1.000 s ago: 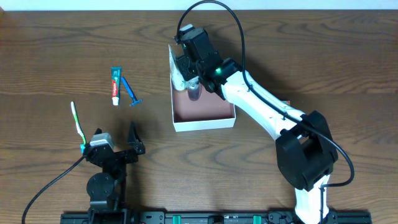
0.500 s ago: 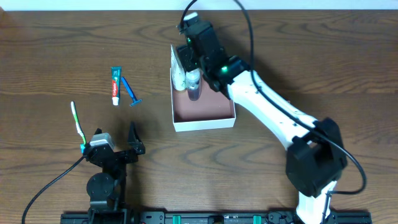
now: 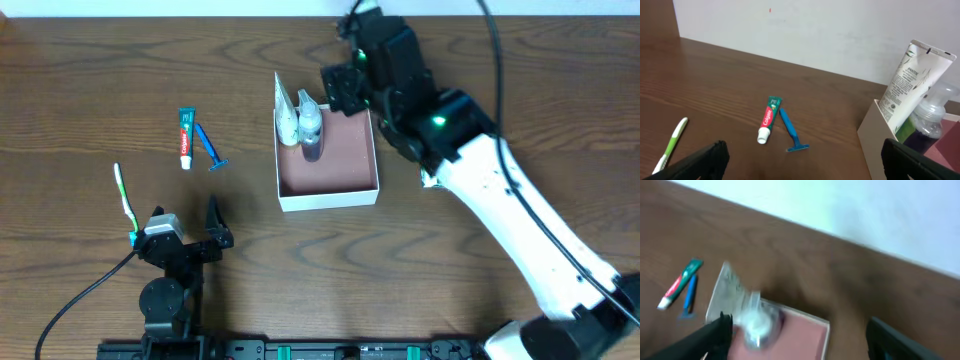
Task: Pack container
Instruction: 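Release the bottle and lift the right gripper out of the box, then move the right gripper down over the green Dettol soap bar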
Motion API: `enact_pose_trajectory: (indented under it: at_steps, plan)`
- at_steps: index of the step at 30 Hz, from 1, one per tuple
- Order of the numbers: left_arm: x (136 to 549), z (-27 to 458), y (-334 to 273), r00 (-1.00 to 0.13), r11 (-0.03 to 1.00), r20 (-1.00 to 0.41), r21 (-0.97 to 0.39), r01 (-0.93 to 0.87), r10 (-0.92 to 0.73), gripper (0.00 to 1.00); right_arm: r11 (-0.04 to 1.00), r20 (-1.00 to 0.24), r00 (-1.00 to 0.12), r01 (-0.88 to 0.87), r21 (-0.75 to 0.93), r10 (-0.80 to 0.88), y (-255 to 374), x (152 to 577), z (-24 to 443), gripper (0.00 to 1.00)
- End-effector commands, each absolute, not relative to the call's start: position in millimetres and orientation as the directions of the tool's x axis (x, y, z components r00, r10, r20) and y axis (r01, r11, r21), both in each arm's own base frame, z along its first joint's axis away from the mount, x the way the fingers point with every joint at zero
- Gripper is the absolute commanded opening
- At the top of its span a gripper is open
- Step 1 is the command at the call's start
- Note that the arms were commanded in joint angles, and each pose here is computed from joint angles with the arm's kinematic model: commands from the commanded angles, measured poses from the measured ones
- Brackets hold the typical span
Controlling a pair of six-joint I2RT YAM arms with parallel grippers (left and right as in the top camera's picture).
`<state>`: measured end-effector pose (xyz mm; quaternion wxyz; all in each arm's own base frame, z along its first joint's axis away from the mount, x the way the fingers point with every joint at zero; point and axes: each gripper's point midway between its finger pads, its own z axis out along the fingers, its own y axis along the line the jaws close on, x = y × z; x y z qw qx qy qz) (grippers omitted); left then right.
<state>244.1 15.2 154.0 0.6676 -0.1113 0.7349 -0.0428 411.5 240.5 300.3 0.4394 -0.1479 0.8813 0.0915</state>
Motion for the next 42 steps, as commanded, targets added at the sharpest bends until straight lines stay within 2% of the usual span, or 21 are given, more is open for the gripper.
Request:
enact_pose_trajectory:
  at_steps: [1, 5, 8, 16, 23, 42]
  plan:
    - [243, 135, 17, -0.139, 0.973, -0.968, -0.192, -0.126, -0.209, 0.98, 0.965, -0.757, -0.647, -0.247, 0.092, -0.094, 220, 401, 296, 0.86]
    - [243, 135, 17, -0.139, 0.973, -0.968, -0.192, -0.126, -0.209, 0.98, 0.985, -0.621, -0.781, -0.150, 0.087, -0.064, 196, 375, 263, 0.90]
    - [243, 135, 17, -0.139, 0.973, -0.968, -0.192, -0.126, -0.209, 0.98, 0.993, -0.544, -0.838, -0.098, 0.071, -0.044, 181, 360, 249, 0.92]
    - [243, 135, 17, -0.139, 0.973, -0.968, -0.192, -0.126, -0.209, 0.98, 0.998, -0.415, -0.908, -0.065, 0.019, -0.051, 165, 333, 220, 0.93]
    - [243, 135, 17, -0.139, 0.973, -0.968, -0.192, -0.126, -0.209, 0.98, 1.000, -0.320, -0.947, 0.017, -0.014, 0.012, 148, 321, 163, 0.93]
    - [243, 135, 17, -0.139, 0.973, -0.968, -0.192, -0.126, -0.209, 0.98, 0.997, -0.268, -0.962, 0.062, -0.044, 0.048, 126, 312, 104, 0.92]
